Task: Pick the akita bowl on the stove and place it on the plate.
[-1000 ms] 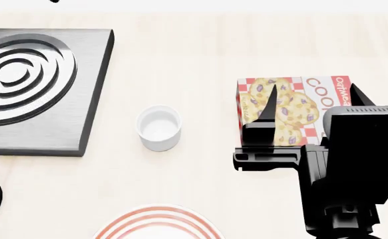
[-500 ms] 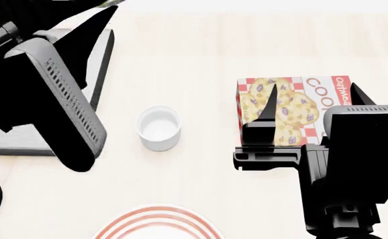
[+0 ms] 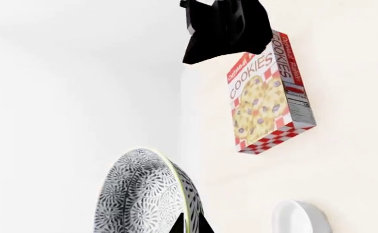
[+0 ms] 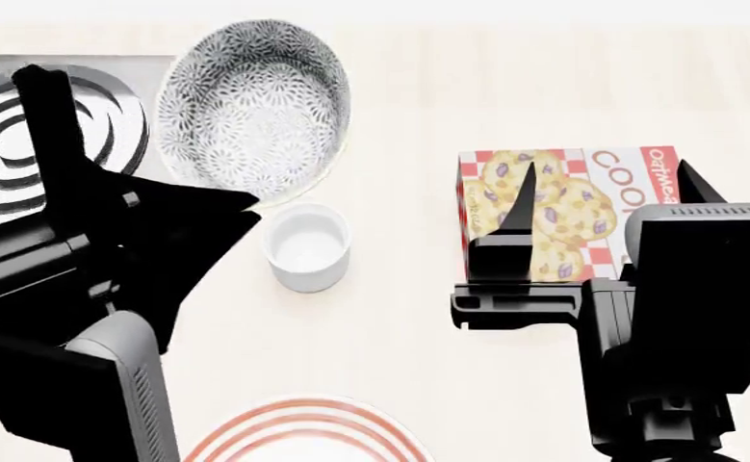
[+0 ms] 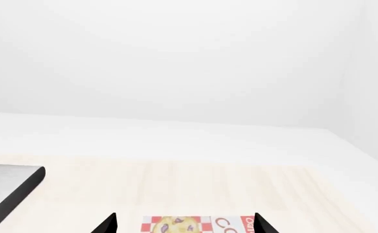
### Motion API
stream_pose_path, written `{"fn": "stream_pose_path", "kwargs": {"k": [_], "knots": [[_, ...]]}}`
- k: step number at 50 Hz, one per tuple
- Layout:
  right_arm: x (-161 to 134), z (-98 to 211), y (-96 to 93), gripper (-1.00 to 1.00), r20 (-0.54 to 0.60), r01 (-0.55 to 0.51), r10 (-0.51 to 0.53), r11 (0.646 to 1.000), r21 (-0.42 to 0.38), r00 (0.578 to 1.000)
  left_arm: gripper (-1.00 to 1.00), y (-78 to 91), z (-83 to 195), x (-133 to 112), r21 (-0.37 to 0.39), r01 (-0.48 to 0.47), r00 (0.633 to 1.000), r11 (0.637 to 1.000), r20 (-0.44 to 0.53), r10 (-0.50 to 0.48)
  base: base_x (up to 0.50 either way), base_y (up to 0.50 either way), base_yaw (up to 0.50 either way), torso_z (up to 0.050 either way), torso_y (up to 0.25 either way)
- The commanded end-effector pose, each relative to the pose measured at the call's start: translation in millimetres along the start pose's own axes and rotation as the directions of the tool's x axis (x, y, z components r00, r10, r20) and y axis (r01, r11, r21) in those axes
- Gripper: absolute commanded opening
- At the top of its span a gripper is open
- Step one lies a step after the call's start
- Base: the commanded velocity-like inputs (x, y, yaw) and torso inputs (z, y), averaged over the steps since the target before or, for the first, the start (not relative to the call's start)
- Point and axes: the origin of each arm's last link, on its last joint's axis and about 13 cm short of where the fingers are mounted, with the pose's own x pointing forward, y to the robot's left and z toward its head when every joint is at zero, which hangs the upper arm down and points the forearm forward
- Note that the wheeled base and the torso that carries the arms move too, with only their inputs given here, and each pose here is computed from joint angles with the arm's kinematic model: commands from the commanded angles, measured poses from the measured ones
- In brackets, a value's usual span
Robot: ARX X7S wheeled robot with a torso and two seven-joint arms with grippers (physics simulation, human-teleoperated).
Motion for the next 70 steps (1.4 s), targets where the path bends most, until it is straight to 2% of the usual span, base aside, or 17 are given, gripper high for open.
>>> {"fn": "stream_pose_path", "kwargs": {"k": [1,6,21,34,48,70], "knots": [[0.1,-0.4,0.1,1.0,0.0,0.0,0.0,1.0,0.0,1.0,-1.0,-15.2,-1.1,-4.8,0.05,0.081,0.997,0.995,-0.013,-0.08,0.0,0.0,0.0,0.0,0.0],[-0.2,0.1,0.2,1.0,0.0,0.0,0.0,1.0,0.0,1.0,-1.0,-27.9,-0.9,-5.2,0.045,0.121,0.993,0.992,-0.016,-0.12,0.0,0.0,0.0,0.0,0.0],[-0.8,0.6,0.2,1.0,0.0,0.001,-0.001,1.0,0.0,1.0,-1.0,-47.2,1.7,-3.9,0.025,0.181,0.984,0.983,0.005,-0.181,0.0,0.0,0.0,0.0,0.0],[-1.3,0.5,0.1,1.0,0.0,0.0,0.0,1.0,0.0,1.0,-1.0,-70.2,8.8,-2.2,0.013,0.227,0.973,0.974,0.037,-0.227,0.0,0.0,0.0,0.0,0.001],[-0.4,0.4,0.4,1.0,0.0,-0.001,0.001,1.0,-0.001,1.0,-1.0,-87.4,16.3,-0.3,-0.018,0.246,0.967,0.969,0.068,-0.244,0.0,0.0,0.0,0.0,0.001],[-1.1,0.4,0.1,1.0,-0.001,-0.001,0.001,1.0,-0.001,1.0,-1.0,-111.6,19.7,-4.8,-0.049,0.292,0.955,0.955,0.066,-0.289,0.0,0.0,0.0,0.0,0.0]]}}
